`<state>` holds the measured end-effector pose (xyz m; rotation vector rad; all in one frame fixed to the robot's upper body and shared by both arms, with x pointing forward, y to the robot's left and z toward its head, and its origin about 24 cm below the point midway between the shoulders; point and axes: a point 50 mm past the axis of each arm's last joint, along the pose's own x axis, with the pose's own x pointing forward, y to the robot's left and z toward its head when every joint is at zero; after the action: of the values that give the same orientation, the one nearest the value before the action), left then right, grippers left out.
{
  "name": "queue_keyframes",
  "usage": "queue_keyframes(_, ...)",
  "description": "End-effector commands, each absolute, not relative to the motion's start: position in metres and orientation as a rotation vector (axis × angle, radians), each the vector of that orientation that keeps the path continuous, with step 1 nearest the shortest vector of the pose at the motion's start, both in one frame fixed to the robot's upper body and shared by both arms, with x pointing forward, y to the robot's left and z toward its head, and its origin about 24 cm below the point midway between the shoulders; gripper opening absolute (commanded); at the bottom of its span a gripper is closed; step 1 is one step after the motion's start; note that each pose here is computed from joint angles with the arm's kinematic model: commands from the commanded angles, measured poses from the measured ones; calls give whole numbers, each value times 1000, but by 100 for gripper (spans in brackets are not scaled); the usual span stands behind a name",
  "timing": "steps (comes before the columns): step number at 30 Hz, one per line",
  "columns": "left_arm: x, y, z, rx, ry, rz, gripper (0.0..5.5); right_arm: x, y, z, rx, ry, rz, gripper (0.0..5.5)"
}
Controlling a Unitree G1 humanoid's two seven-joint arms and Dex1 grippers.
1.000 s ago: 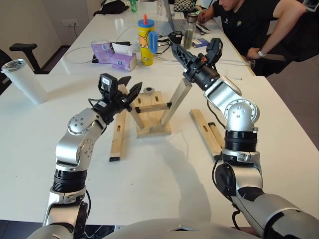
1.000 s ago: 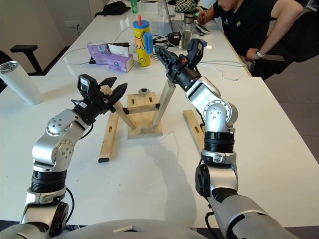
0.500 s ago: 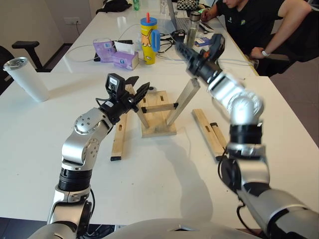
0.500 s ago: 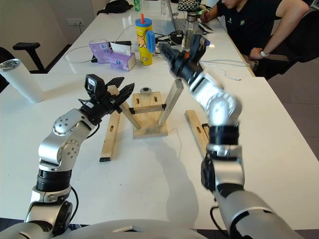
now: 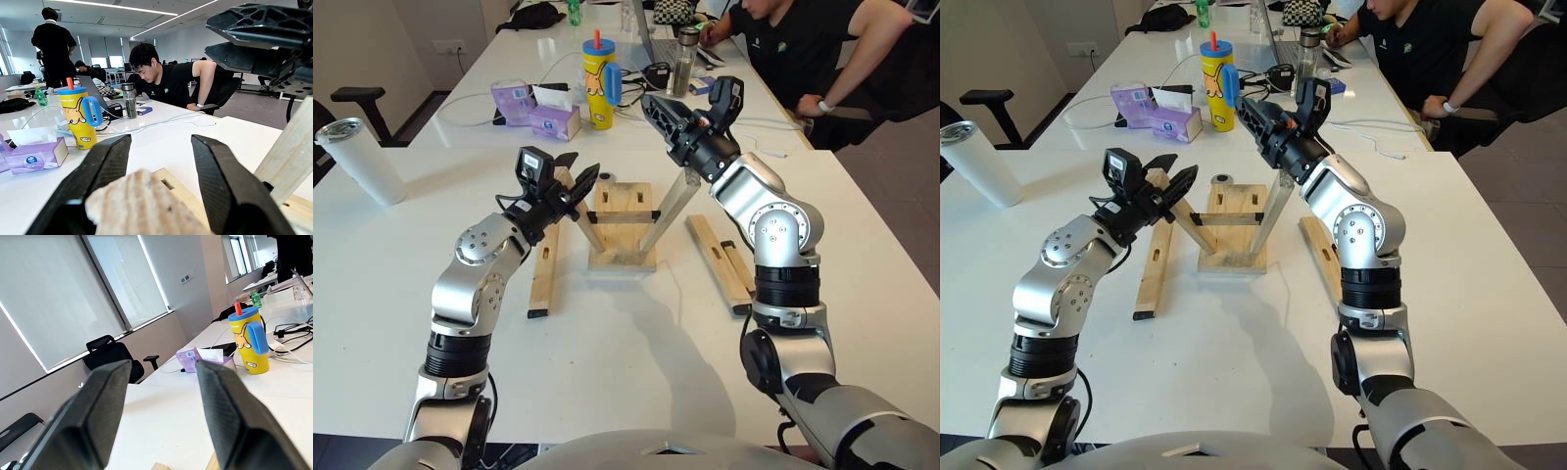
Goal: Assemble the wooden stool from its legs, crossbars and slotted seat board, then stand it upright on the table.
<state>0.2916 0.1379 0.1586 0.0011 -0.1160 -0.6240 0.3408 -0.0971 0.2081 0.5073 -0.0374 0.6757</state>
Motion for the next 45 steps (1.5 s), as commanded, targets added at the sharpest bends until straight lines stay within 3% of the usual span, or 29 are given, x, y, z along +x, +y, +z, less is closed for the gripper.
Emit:
queue_keyframes(1, 287, 121, 135, -52, 8, -709, 258, 344, -91, 180, 568, 101, 660, 249)
queue_keyframes(5, 290, 123, 146, -79, -50, -692, 321, 348, -97, 188, 576, 70, 650, 249)
queue_keyframes(14, 288, 133, 199, -349, -350, -636, 321, 355, -109, 212, 680, -31, 615, 249)
queue_keyframes(20, 289, 149, 211, -516, -431, -583, 321, 359, -125, 231, 749, -120, 562, 249)
queue_keyframes(24, 296, 172, 209, -616, -463, -424, 321, 367, -140, 220, 535, -154, 401, 249)
queue_keyframes(28, 300, 184, 192, -531, -382, -308, 321, 371, -141, 170, -66, -39, 372, 249)
queue_keyframes(30, 297, 188, 190, -547, -386, -288, 321, 366, -137, 143, -379, -20, 437, 249)
queue_keyframes(34, 295, 204, 183, -518, -366, -207, 321, 345, -114, 113, -531, 18, 733, 249)
queue_keyframes(40, 297, 228, 164, -379, -261, -50, 321, 303, -72, 134, -319, -50, 1156, 249)
queue_keyframes(45, 300, 238, 149, -287, -170, 7, 321, 289, -48, 154, -202, -86, 1221, 249)
